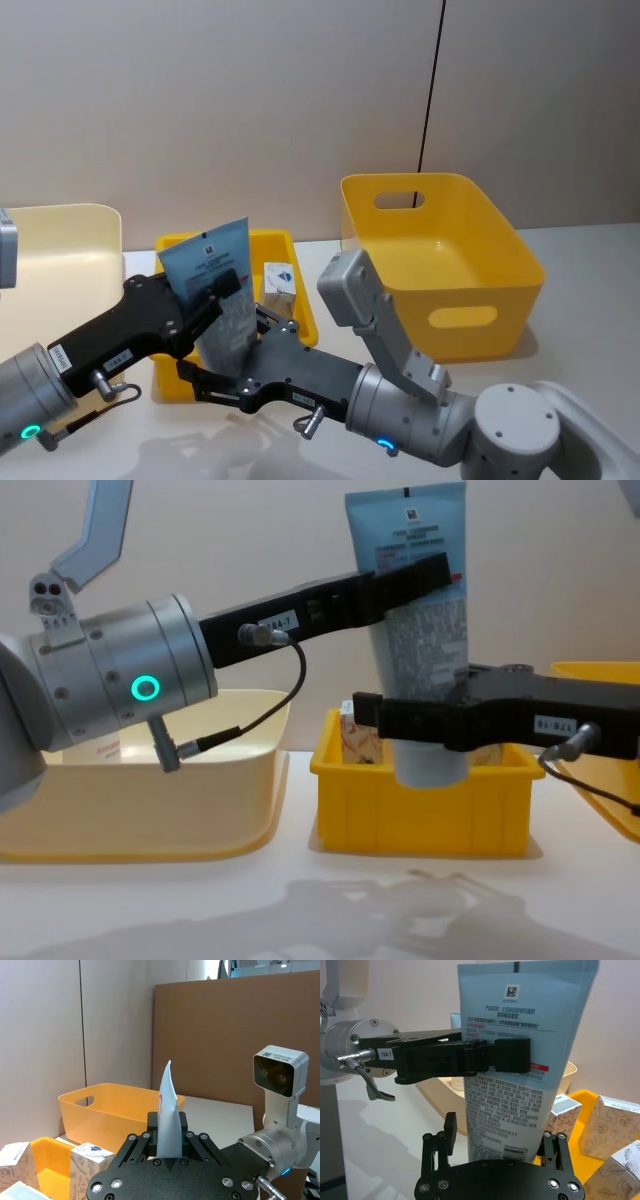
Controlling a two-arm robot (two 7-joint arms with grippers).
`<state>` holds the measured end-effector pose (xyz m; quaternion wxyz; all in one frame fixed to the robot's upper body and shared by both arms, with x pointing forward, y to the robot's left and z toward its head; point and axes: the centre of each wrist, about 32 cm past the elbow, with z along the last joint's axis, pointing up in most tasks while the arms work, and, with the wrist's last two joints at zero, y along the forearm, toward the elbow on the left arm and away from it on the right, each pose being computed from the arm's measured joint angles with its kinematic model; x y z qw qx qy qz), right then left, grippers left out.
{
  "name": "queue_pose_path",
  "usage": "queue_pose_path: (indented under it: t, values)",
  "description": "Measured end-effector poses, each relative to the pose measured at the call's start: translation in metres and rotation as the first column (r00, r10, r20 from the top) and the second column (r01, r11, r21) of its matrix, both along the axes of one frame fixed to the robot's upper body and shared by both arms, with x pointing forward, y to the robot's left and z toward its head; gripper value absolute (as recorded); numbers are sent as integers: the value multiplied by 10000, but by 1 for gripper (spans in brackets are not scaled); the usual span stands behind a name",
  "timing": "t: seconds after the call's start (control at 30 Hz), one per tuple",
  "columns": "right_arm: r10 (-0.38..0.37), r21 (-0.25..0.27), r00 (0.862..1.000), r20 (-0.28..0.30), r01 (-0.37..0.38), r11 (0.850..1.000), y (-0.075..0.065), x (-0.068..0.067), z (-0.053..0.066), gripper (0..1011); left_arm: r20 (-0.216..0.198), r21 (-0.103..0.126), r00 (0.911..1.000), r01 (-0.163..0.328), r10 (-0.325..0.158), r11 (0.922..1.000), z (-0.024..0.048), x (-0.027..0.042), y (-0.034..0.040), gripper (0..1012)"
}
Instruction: Bimanual collaborative sorting of washing and personal care products
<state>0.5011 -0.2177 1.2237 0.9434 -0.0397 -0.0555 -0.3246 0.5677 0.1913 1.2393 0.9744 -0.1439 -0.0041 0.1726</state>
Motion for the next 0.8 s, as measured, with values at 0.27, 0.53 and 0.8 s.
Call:
queue_pose_path:
  t: [0.27,0.53,0.8]
  values:
    - [0,-97,9999,104,1,10000,46,29,2,675,0,0,10000,0,0,10000,0,0,0,213]
    - [1,-134,9999,152,1,9999,67,44,0,608,-1,0,10000,1,-1,10000,0,0,-1,249]
    - [0,-163,9998,179,3,9999,79,51,0,556,-1,1,10000,1,-1,10000,0,0,0,483]
